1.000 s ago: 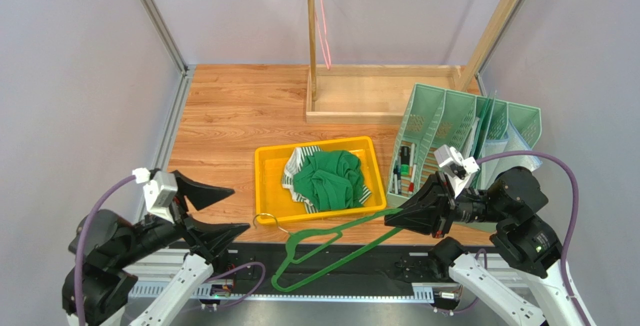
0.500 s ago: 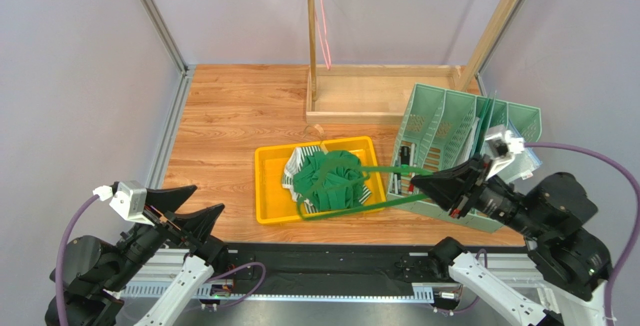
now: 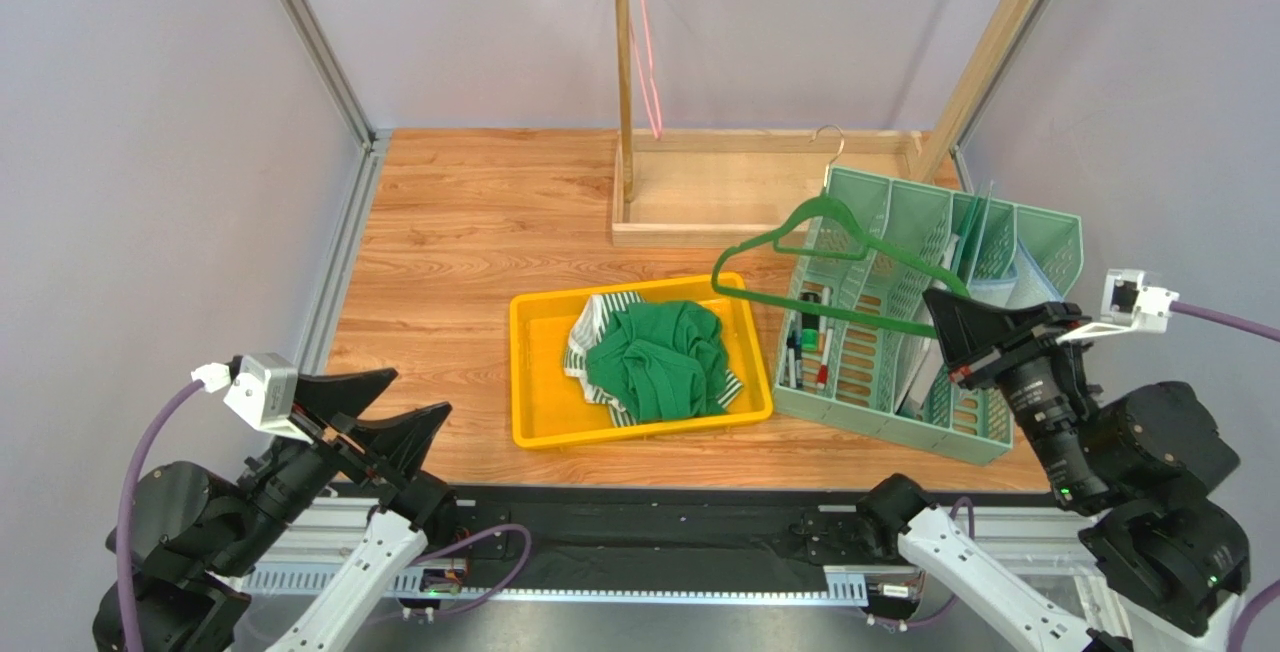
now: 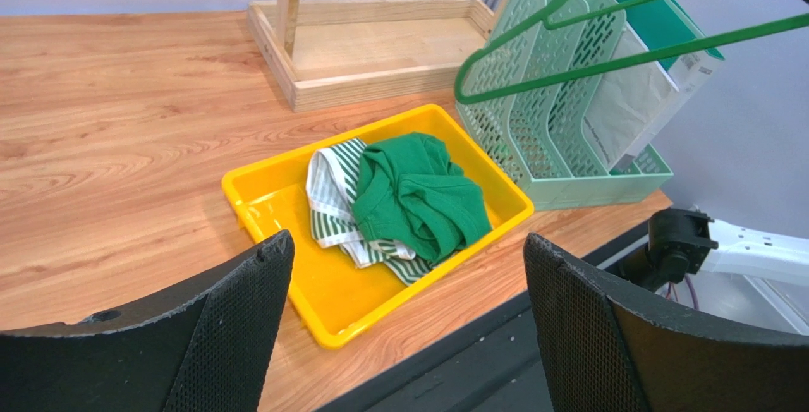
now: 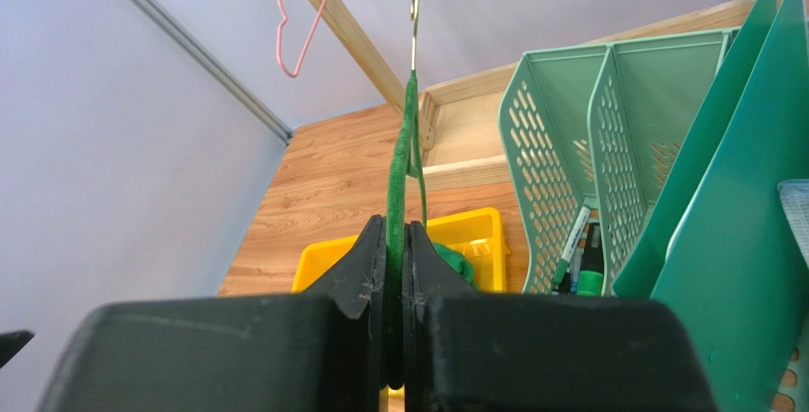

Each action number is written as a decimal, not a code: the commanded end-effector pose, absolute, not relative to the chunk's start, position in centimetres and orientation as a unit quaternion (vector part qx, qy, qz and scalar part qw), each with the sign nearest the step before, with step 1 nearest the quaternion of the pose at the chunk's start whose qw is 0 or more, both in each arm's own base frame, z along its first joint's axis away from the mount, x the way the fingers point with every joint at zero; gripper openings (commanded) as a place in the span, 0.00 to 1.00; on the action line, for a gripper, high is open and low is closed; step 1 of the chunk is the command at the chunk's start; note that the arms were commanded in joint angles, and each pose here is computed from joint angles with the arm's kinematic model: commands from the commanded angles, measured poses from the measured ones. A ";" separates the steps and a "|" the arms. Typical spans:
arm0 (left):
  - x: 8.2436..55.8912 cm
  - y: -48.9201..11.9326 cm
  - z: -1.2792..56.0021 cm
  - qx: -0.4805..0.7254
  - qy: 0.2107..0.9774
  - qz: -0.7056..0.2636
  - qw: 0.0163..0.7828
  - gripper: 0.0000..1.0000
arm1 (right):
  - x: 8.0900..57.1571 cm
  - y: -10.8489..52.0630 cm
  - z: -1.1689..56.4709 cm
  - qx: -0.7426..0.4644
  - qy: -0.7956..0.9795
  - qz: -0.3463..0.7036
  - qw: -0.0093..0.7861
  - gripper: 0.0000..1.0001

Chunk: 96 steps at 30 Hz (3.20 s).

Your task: Remove the tank top from the hanger

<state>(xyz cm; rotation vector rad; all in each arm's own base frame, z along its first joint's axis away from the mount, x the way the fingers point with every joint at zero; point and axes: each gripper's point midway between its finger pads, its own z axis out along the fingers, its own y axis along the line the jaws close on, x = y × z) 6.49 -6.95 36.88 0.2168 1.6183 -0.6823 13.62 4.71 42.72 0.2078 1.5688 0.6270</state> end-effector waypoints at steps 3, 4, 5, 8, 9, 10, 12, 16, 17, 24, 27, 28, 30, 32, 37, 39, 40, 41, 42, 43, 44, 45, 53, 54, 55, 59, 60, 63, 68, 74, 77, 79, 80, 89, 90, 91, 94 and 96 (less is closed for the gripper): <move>6.6 -7.6 37.7 0.091 0.705 -0.317 0.628 0.93 | 17.1 5.1 46.9 0.134 0.615 0.287 0.722 0.00; 6.6 -7.7 37.6 0.089 0.706 -0.320 0.625 0.93 | 17.7 5.2 47.1 0.133 0.610 0.280 0.729 0.00; 6.7 -7.7 37.5 0.088 0.708 -0.320 0.623 0.93 | 18.6 5.7 47.7 0.138 0.595 0.285 0.739 0.00; 6.6 -7.8 37.2 0.083 0.711 -0.325 0.618 0.93 | 20.8 6.6 49.1 0.138 0.566 0.279 0.763 0.00; 6.7 -7.9 37.0 0.083 0.713 -0.327 0.615 0.93 | 21.3 6.8 49.5 0.141 0.558 0.277 0.769 0.00; 6.6 -8.0 36.9 0.080 0.713 -0.332 0.612 0.92 | 21.9 7.0 49.8 0.143 0.550 0.275 0.776 0.00; 6.6 -8.2 36.5 0.075 0.717 -0.337 0.605 0.92 | 23.6 7.8 50.4 0.148 0.530 0.274 0.789 0.00; 6.2 -8.4 35.8 0.070 0.720 -0.350 0.595 0.91 | 25.5 9.6 52.6 0.149 0.486 0.302 0.807 0.00; 6.2 -8.3 35.7 0.066 0.721 -0.350 0.595 0.91 | 25.3 9.6 53.9 0.152 0.459 0.316 0.816 0.00; 6.2 -7.8 34.4 0.047 0.737 -0.341 0.582 0.91 | 27.0 11.5 57.7 0.148 0.401 0.345 0.836 0.00; 6.1 -7.9 34.3 0.044 0.738 -0.344 0.579 0.90 | 27.4 11.6 59.2 0.156 0.387 0.349 0.839 0.00; 6.0 -7.8 34.3 0.044 0.737 -0.344 0.580 0.90 | 27.9 11.7 59.5 0.161 0.389 0.347 0.838 0.00; 6.0 -7.7 34.4 0.042 0.736 -0.344 0.582 0.90 | 28.6 11.1 59.5 0.184 0.390 0.337 0.837 0.00; 6.0 -7.7 34.4 0.042 0.737 -0.343 0.580 0.90 | 28.9 10.6 59.7 0.205 0.386 0.333 0.836 0.00; 6.0 -7.6 34.3 0.042 0.740 -0.341 0.579 0.90 | 29.9 8.8 59.0 0.272 0.381 0.311 0.828 0.00; 6.1 -7.7 34.2 0.041 0.742 -0.341 0.576 0.90 | 30.5 8.0 58.4 0.308 0.380 0.301 0.819 0.00; 6.2 -7.8 34.1 0.041 0.743 -0.341 0.575 0.90 | 30.7 7.9 58.1 0.316 0.382 0.299 0.815 0.00; 6.2 -7.8 34.1 0.041 0.744 -0.340 0.575 0.90 | 31.0 8.0 58.0 0.324 0.383 0.303 0.810 0.00; 6.2 -7.8 34.1 0.042 0.744 -0.341 0.573 0.90 | 31.4 8.1 57.9 0.328 0.384 0.302 0.808 0.00; 6.2 -7.8 34.1 0.042 0.744 -0.341 0.573 0.90 | 31.7 8.3 57.8 0.329 0.388 0.302 0.806 0.00; 6.2 -7.9 34.1 0.043 0.745 -0.341 0.572 0.90 | 31.9 8.5 57.7 0.330 0.389 0.304 0.804 0.00; 6.2 -7.9 34.1 0.043 0.745 -0.340 0.572 0.90 | 32.3 8.8 57.7 0.332 0.390 0.308 0.802 0.00; 6.0 -7.5 34.0 0.041 0.747 -0.332 0.575 0.90 | 34.3 10.2 56.8 0.336 0.408 0.308 0.791 0.00; 6.0 -7.4 33.9 0.041 0.748 -0.331 0.574 0.90 | 34.4 10.2 56.6 0.341 0.410 0.308 0.788 0.00; 6.1 -7.4 33.9 0.041 0.748 -0.331 0.574 0.90 | 34.7 10.3 56.3 0.346 0.412 0.311 0.784 0.00; 6.1 -7.5 33.9 0.042 0.749 -0.329 0.573 0.90 | 35.4 10.5 55.3 0.363 0.420 0.312 0.771 0.00; 6.2 -7.5 33.8 0.043 0.750 -0.330 0.572 0.90 | 35.5 10.6 55.1 0.366 0.422 0.314 0.768 0.00; 6.2 -7.5 33.7 0.042 0.751 -0.330 0.571 0.90 | 36.0 10.9 54.1 0.374 0.435 0.313 0.757 0.00; 6.2 -7.6 33.4 0.042 0.753 -0.330 0.568 0.90 | 36.6 11.3 52.4 0.384 0.448 0.309 0.746 0.00; 6.1 -7.5 33.4 0.042 0.753 -0.330 0.568 0.90 | 37.4 11.6 50.1 0.381 0.475 0.284 0.741 0.03; 6.1 -7.5 33.3 0.042 0.754 -0.328 0.567 0.90 | 37.9 12.1 49.2 0.360 0.497 0.262 0.745 0.08; 6.1 -7.5 33.3 0.042 0.754 -0.329 0.567 0.90 | 38.3 12.3 48.4 0.332 0.519 0.228 0.754 0.11; 6.0 -7.5 33.2 0.042 0.754 -0.329 0.568 0.90 | 38.6 12.7 48.0 0.309 0.533 0.212 0.759 0.11; 6.5 -8.1 32.2 0.045 0.760 -0.334 0.555 0.90 | 38.9 15.2 46.7 0.019 0.565 0.043 0.824 0.05; 6.6 -8.2 32.1 0.047 0.761 -0.335 0.553 0.90 | 38.9 15.0 46.7 0.010 0.563 0.030 0.826 0.04; 6.7 -8.3 32.0 0.047 0.762 -0.335 0.552 0.90 | 38.8 14.9 46.7 0.003 0.561 0.020 0.827 0.04; 6.8 -8.4 32.0 0.046 0.763 -0.336 0.551 0.90 | 38.7 14.7 46.7 -0.048 0.551 -0.033 0.833 0.06; 6.8 -8.3 32.0 0.046 0.761 -0.336 0.553 0.90 | 38.8 14.7 46.9 -0.082 0.545 -0.068 0.832 0.08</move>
